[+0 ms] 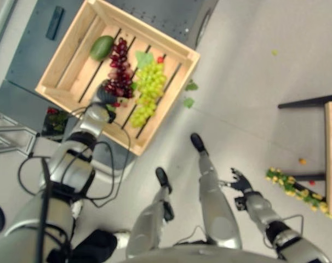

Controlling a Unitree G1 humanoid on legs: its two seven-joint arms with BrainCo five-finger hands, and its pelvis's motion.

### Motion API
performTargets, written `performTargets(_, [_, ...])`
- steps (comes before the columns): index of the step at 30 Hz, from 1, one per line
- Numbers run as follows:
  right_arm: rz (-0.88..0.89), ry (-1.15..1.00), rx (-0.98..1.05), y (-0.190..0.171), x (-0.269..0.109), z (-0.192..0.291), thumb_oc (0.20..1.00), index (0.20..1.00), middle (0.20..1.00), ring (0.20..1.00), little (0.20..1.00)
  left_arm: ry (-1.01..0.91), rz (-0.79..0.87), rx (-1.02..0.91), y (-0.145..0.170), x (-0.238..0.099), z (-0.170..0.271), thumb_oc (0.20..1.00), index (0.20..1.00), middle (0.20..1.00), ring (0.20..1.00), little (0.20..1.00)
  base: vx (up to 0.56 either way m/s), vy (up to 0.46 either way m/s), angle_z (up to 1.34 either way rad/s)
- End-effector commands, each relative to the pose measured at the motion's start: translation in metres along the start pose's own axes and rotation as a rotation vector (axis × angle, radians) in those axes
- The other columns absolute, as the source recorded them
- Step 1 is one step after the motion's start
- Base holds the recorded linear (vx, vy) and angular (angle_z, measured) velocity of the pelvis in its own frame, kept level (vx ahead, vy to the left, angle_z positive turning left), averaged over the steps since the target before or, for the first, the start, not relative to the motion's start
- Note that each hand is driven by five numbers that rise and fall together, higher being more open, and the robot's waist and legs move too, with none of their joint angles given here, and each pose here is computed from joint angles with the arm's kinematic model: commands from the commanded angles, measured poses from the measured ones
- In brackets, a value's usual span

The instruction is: Pick up the fruits from the basket on one side to the basket on the other side

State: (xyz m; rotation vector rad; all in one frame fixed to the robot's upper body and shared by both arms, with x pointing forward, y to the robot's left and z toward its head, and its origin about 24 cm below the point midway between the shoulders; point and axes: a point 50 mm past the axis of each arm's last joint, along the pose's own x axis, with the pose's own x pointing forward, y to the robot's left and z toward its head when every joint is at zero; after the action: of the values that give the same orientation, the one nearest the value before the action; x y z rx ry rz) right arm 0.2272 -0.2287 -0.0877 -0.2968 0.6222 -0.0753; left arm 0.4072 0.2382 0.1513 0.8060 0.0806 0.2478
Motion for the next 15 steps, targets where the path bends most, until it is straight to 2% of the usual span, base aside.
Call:
performTargets(1, [-0.013,-0.037,0.022,-0.001,-0.005,-0.001,1.0,1.0,1.0,1.0,1.0,0.005,0.14,0.089,0.035,0.008,0.009,1.0,1.0,1.0,1.0,1.0,0.0,0.0,0.0])
performTargets(15, [-0.028,-0.194,0.087,0.0,-0.008,0.027,1.0,1.0,1.0,1.0,1.0,0.059,0.17,0.055,0.037,0.01,0.011,1.0,1.0,1.0,1.0,1.0,0.01,0.007,-0.06])
